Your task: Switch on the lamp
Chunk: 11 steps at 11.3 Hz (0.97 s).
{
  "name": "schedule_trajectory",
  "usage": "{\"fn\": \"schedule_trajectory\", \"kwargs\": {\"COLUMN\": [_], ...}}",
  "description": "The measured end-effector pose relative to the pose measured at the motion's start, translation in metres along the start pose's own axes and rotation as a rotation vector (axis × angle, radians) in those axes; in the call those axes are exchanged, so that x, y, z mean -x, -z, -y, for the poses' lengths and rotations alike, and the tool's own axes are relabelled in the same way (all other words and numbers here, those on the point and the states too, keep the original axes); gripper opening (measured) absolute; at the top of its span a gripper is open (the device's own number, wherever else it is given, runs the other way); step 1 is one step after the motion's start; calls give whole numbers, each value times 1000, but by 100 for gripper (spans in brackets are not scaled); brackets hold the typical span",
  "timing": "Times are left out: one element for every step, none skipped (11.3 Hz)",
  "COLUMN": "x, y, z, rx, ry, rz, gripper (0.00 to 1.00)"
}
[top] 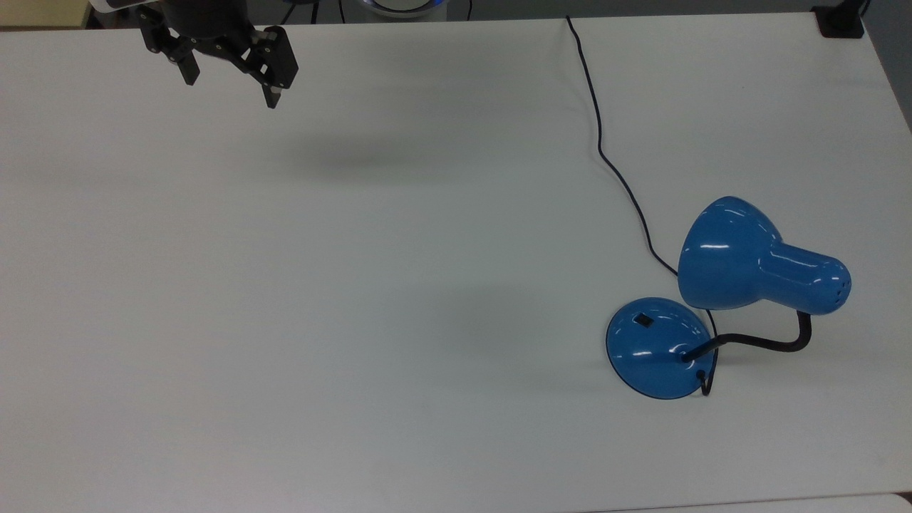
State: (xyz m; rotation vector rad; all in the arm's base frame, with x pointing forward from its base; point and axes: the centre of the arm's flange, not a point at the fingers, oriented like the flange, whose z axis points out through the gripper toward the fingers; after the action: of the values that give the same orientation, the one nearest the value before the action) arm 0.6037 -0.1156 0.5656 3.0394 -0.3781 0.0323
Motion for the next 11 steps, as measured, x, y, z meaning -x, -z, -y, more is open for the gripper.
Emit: {"fn": "schedule_trajectory", "kwargs": {"x": [0,0,0,0,0,0,0,-1,-1,-1,-1], "y": [0,1,2,3,3,4,4,4,4,4,4], "z": [0,-1,-4,-6,-8,-8,-8,-8,-8,-8,-8], "rx": [0,0,0,0,0,0,0,0,0,0,0], "ry": [-1,-3,-7,-10,-13,-14,-14,-14,-14,-14,-14], "rz": [0,-1,-3,-5,-7,-7,-8,-9,-9,-9,-9], "gripper": [100,100,100,100,100,100,100,100,100,100,100]}}
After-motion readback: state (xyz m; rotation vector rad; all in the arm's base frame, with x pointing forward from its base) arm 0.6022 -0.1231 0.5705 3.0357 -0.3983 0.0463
